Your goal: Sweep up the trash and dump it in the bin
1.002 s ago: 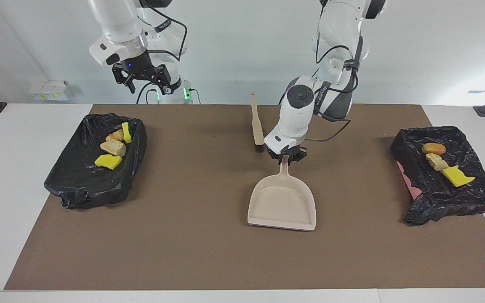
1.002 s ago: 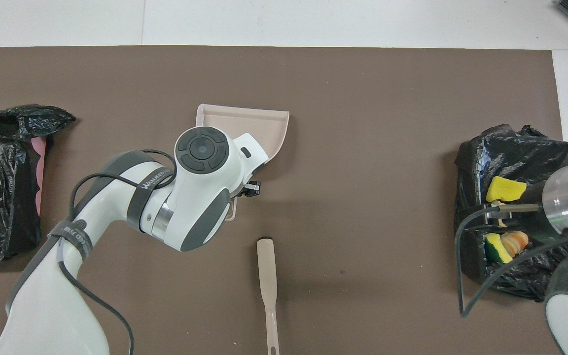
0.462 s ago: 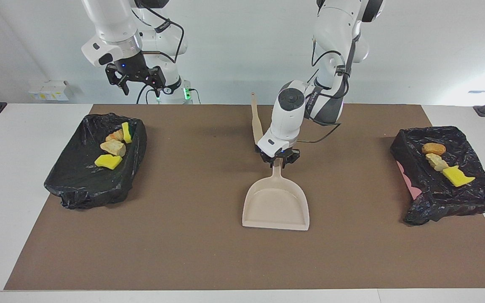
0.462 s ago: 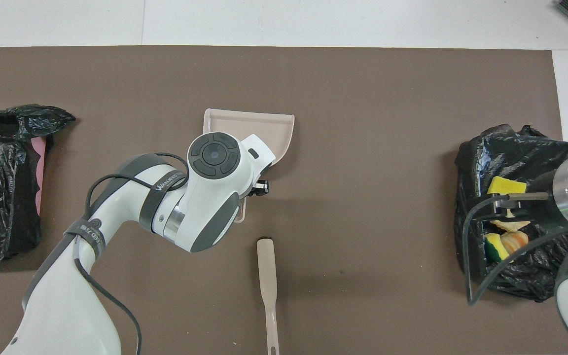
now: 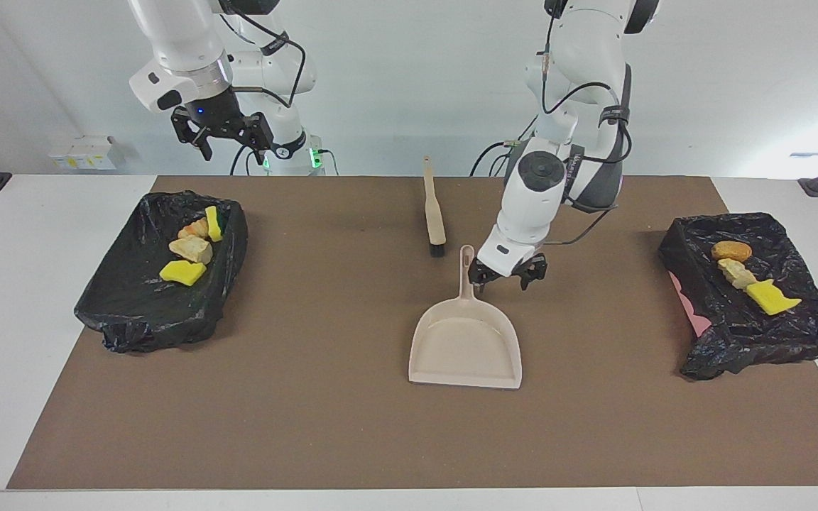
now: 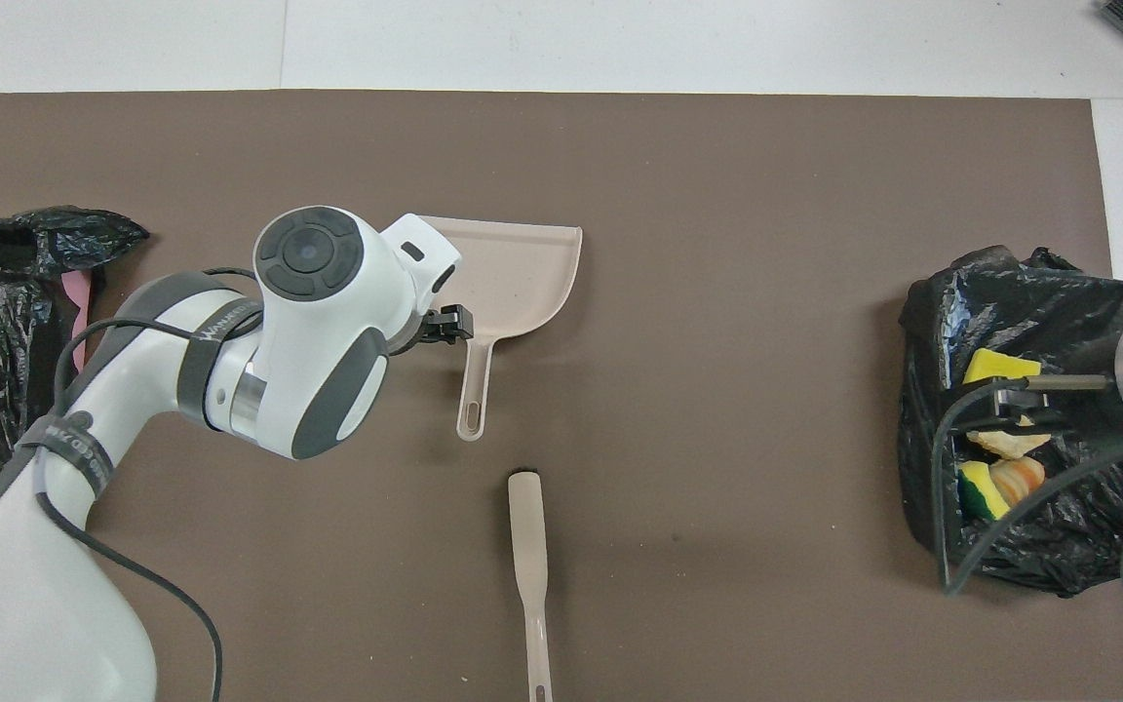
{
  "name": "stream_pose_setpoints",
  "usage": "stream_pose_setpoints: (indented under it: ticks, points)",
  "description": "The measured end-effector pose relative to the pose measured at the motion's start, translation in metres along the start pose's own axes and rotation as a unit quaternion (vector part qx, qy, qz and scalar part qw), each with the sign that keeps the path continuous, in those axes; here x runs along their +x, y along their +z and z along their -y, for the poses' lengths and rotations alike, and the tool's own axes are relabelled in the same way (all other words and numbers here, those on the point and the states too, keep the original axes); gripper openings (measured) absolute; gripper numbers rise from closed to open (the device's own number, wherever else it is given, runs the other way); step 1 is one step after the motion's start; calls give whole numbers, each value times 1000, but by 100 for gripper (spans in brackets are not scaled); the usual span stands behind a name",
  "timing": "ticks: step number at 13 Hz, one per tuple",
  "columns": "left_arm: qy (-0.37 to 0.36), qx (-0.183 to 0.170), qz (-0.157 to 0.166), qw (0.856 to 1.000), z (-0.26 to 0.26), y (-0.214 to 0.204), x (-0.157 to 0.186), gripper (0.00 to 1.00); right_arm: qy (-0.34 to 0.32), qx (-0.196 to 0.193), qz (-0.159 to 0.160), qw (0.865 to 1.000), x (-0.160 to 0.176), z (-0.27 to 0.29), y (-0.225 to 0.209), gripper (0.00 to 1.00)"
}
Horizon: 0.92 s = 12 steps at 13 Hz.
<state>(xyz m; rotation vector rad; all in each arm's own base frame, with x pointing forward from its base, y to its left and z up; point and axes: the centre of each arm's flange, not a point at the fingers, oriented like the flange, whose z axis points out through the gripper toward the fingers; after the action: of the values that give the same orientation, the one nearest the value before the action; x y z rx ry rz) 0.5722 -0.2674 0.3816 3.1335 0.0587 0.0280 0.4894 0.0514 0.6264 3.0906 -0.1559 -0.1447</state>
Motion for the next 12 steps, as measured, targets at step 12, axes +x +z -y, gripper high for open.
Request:
stream_pose_setpoints:
  ticks: [12]
  points:
    - [28, -20, 24, 999, 206, -85, 61, 100, 4, 0, 0, 1000, 1, -4, 0, 100]
